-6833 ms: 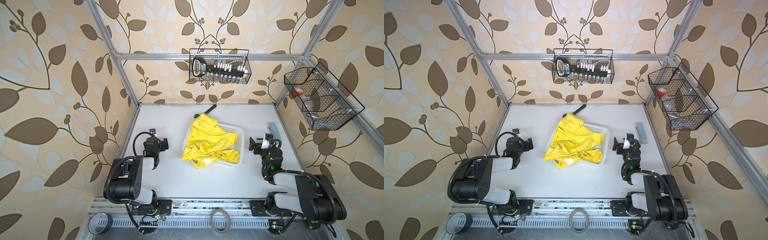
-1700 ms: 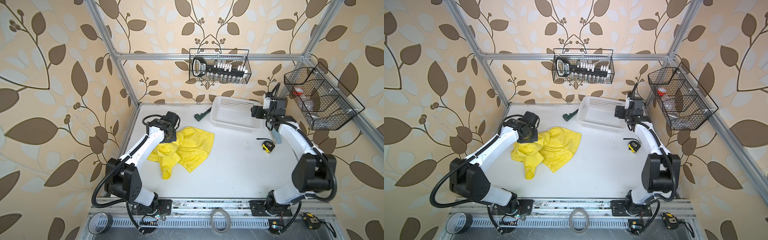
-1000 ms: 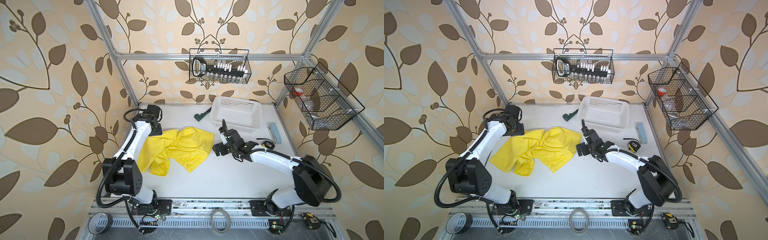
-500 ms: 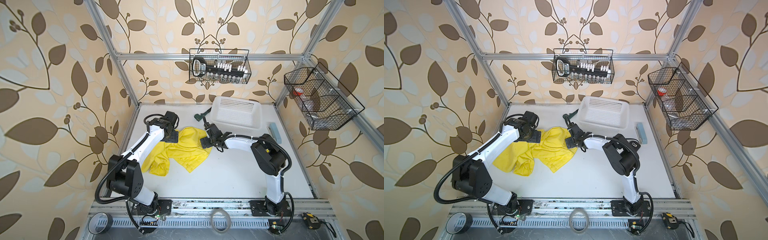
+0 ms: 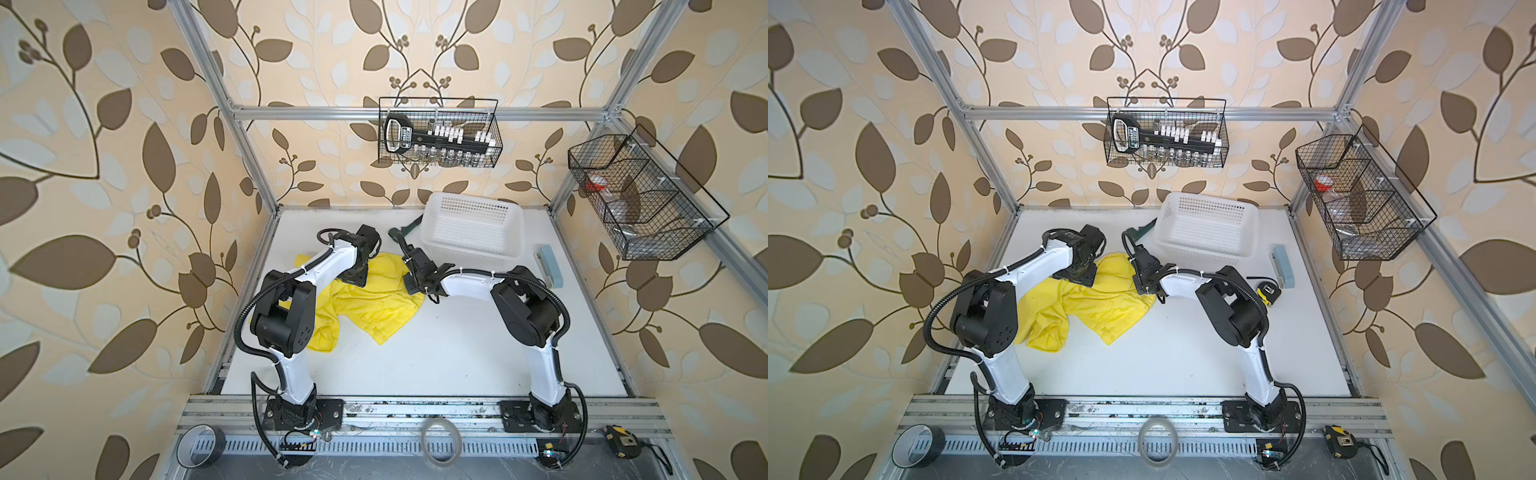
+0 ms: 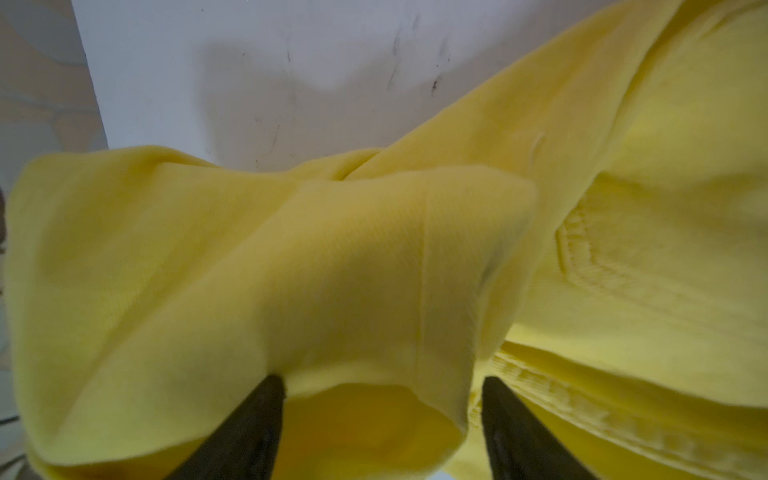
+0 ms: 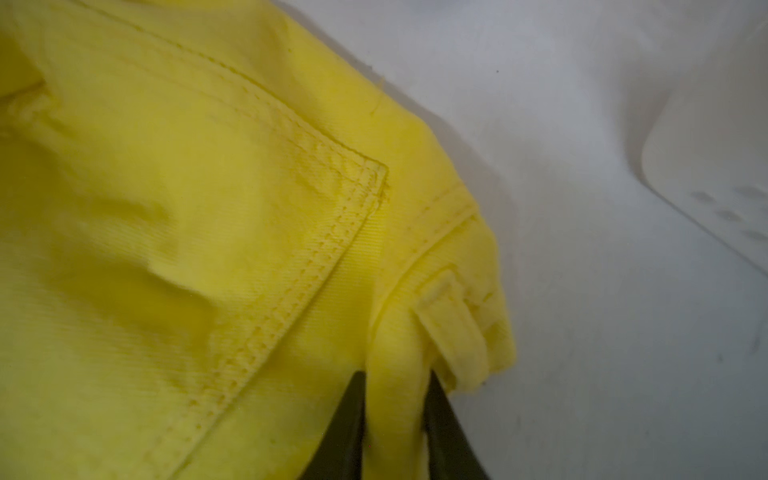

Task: Fold and stack the trousers
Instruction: 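Lift the trousers with both grippers and stretch them apart, away from the robot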

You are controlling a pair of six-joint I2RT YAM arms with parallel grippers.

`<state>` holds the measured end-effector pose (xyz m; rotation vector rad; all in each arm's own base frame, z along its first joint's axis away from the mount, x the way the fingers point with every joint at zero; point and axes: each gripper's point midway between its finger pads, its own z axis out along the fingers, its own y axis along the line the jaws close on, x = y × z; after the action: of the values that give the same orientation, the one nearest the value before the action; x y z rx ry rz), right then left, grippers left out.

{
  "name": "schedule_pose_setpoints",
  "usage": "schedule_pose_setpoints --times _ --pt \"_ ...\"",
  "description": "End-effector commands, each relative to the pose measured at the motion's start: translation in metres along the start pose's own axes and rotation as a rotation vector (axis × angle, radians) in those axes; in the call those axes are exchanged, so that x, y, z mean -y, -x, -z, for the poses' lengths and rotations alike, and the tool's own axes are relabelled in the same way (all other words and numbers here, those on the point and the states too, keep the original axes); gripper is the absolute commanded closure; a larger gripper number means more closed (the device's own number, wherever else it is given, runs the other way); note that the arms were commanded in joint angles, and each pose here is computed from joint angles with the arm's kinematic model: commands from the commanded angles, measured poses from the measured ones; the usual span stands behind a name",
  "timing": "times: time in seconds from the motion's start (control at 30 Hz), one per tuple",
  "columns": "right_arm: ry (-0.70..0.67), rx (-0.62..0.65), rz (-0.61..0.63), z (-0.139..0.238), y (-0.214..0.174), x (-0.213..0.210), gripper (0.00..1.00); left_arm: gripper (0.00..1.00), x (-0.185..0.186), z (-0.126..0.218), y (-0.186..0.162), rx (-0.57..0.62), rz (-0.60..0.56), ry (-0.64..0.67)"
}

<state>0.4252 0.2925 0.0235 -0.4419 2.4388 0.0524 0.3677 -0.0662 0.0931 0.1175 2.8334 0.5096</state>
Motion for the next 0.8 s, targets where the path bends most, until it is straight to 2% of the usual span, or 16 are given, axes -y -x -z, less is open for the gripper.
schedule_pose_setpoints --times 0.0,0.03,0.17,0.2,0.27,0.3,0.53,0.77 --pt "-0.069 -0.096 0.036 -0.001 -0.037 0.019 0.97 0.42 -0.024 0.008 -0.002 -0.004 -0.027 0.122" --pt "-0.073 -0.08 0.03 0.005 -0.033 0.022 1.0 0.47 -0.03 0.01 -0.002 -0.007 -0.034 0.148" --pt "-0.079 -0.022 -0.001 0.029 -0.015 0.035 1.0 0.67 -0.043 0.022 -0.002 -0.001 -0.042 0.198" --pt "-0.082 -0.014 -0.006 0.034 -0.014 0.038 1.0 0.74 -0.044 0.023 -0.002 0.002 -0.039 0.197" --pt "-0.09 0.003 -0.012 0.046 -0.012 0.046 1.0 0.94 -0.042 0.023 -0.002 0.007 -0.032 0.185" --pt "-0.091 0.015 -0.018 0.051 -0.009 0.049 1.0 1.0 -0.042 0.024 -0.001 0.006 -0.032 0.182" --pt "-0.094 0.07 -0.064 0.088 -0.003 0.073 1.0 1.0 -0.045 0.038 0.013 0.039 -0.035 0.172" --pt "-0.112 0.148 -0.105 0.14 0.005 0.117 1.0 1.0 -0.1 0.095 0.042 0.173 0.031 0.279"
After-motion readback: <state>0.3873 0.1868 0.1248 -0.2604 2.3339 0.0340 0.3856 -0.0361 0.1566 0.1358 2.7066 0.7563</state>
